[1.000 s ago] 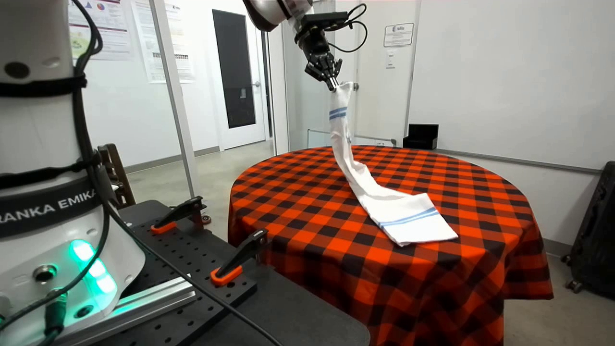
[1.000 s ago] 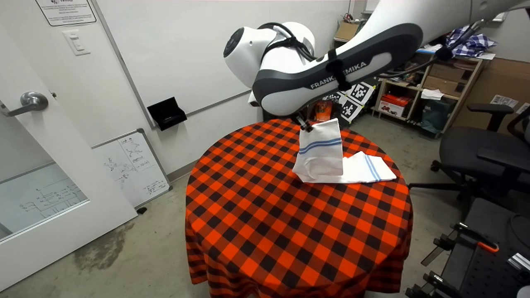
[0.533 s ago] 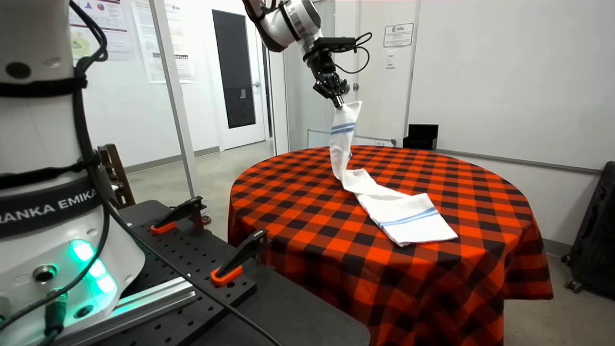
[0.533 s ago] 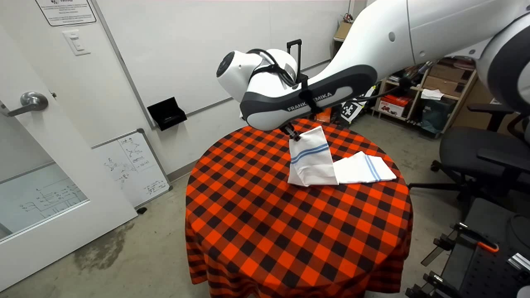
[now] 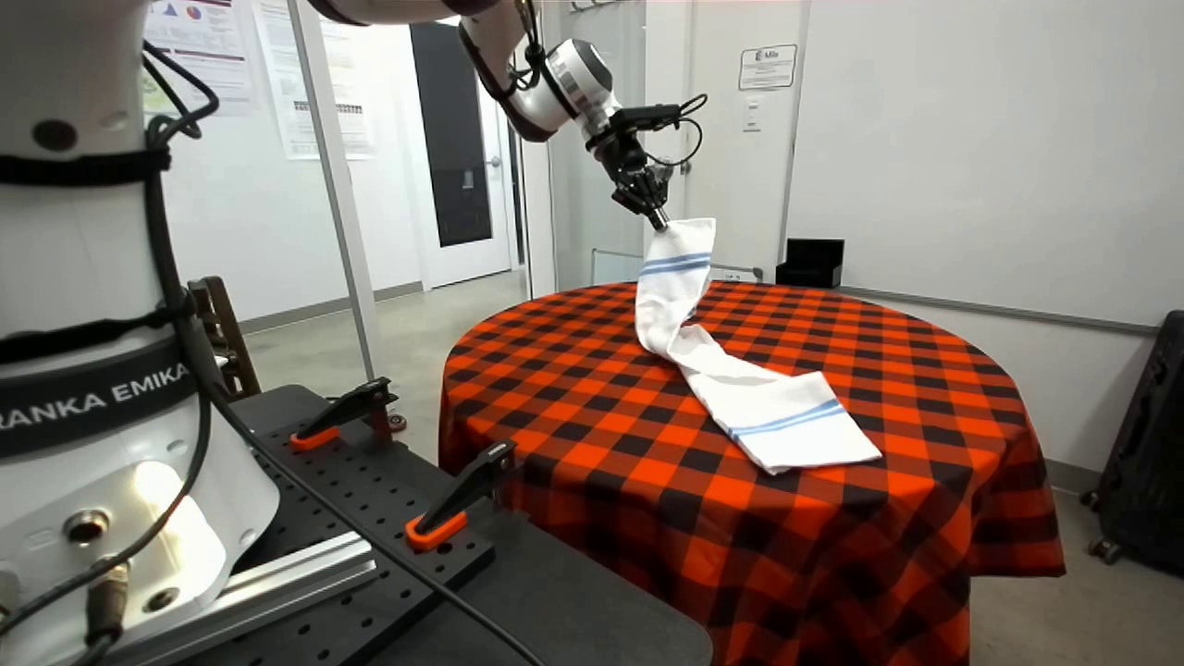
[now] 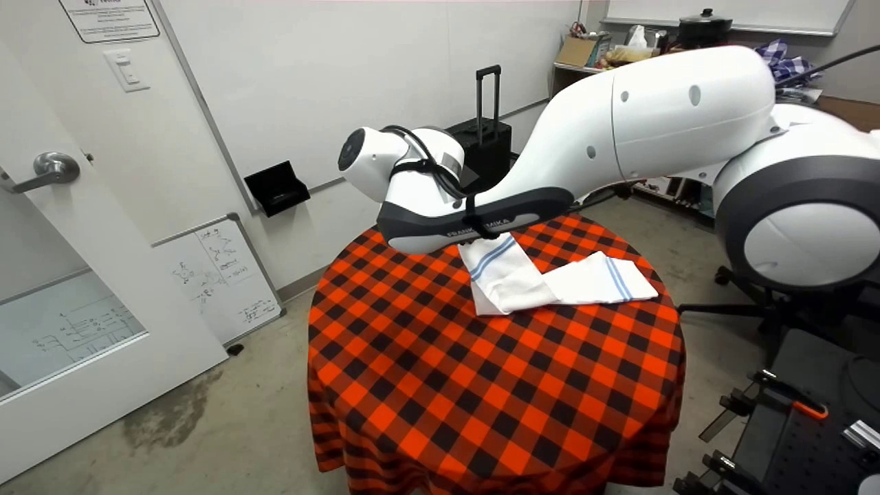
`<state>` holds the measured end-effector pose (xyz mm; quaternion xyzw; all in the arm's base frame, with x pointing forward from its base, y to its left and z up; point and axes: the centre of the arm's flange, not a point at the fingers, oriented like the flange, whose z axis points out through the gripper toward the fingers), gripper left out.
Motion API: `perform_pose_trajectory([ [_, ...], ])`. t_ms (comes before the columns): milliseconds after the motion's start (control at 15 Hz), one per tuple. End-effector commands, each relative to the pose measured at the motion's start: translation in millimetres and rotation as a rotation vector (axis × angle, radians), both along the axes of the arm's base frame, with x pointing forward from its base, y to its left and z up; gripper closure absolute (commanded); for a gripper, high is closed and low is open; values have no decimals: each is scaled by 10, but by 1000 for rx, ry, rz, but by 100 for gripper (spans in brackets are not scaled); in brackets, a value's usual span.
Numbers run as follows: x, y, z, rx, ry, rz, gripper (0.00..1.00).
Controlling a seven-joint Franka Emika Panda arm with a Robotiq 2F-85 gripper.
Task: Straighten out the towel
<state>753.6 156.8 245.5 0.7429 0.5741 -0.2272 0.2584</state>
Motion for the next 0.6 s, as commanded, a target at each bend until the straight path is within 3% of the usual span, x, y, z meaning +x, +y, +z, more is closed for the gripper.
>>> perform_pose_trajectory([
  [0, 732, 326, 90, 27, -109, -1, 99],
  [200, 863, 392, 210, 69, -147, -7, 99],
  [267, 896, 385, 228, 71, -147, -11, 72],
  [333, 904, 375, 234, 75, -146, -18, 71],
  [533, 888, 311, 202, 96, -127, -35, 49],
])
